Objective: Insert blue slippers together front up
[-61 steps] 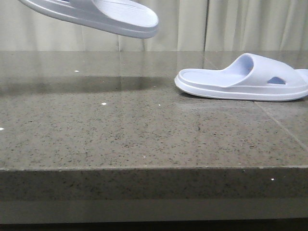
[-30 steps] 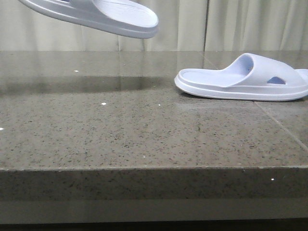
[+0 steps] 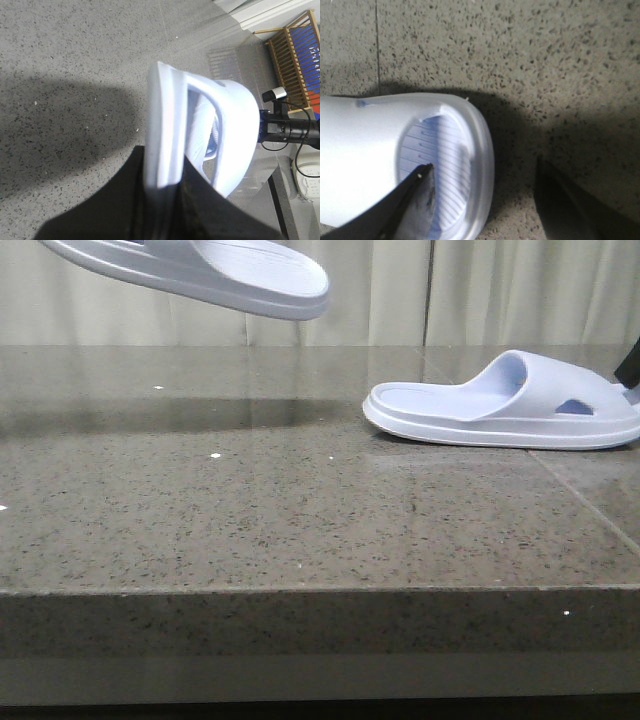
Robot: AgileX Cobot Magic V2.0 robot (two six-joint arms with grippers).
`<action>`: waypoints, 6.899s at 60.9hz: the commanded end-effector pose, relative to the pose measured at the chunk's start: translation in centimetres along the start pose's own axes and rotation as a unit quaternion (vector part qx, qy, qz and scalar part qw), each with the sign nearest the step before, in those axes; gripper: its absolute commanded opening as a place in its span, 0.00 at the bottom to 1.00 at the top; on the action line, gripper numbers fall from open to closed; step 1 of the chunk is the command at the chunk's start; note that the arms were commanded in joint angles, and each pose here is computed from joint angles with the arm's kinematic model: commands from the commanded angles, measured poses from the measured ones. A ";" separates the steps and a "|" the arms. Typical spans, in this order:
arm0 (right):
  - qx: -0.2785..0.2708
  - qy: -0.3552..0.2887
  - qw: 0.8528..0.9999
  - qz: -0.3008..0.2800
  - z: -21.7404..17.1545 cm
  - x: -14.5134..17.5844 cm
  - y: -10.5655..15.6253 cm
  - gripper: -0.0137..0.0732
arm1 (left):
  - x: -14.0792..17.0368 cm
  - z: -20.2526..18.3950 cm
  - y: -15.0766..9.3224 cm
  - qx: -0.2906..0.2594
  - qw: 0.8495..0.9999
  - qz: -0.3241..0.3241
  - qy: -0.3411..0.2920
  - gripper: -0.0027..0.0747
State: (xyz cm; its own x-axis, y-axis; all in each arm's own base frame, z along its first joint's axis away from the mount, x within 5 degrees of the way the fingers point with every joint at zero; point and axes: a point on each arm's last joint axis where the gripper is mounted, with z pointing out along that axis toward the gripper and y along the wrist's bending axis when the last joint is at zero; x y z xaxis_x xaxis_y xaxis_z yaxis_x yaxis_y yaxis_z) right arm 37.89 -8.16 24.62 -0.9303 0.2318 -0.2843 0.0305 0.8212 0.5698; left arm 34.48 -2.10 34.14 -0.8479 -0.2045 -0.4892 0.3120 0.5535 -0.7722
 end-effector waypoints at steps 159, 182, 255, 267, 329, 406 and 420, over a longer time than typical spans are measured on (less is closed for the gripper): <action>-0.271 -0.135 0.947 -0.104 -11.5 0.1 16.8 0.10 | -0.4 -1.3 -3.7 0.087 0.996 0.004 -0.030 0.01; -0.305 -0.126 0.935 -0.128 -10.3 0.5 19.3 0.10 | 0.0 0.5 -6.0 0.146 0.989 0.001 -0.016 0.01; -0.432 -0.075 0.892 -0.110 -4.0 0.0 23.5 0.09 | 0.6 2.7 -10.2 0.272 0.962 -0.030 -0.019 0.01; -0.458 -0.061 0.881 -0.103 -2.5 0.1 24.4 0.09 | 0.5 2.7 -10.3 0.275 0.961 -0.031 -0.021 0.01; -0.352 -0.064 0.928 -0.108 -4.3 -0.4 21.1 0.45 | 0.5 3.5 -7.9 0.166 0.986 -0.001 -0.020 0.01; -0.234 -0.075 0.966 -0.087 -7.1 -1.1 15.2 0.70 | 0.0 3.9 -6.2 0.071 0.996 0.024 -0.051 0.01; -0.146 -0.101 0.977 -0.122 -8.7 -0.4 14.9 0.70 | 0.4 4.2 -5.5 0.048 0.998 0.024 -0.034 0.01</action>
State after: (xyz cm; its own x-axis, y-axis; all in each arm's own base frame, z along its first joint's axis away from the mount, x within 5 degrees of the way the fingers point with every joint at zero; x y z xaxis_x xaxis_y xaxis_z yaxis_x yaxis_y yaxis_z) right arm 37.98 -1.09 36.19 -0.8383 0.2256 -0.4964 -0.2265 0.6841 0.6934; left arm 35.02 -8.27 34.14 -0.8229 -0.1890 -0.5358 0.3680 0.5413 -0.7560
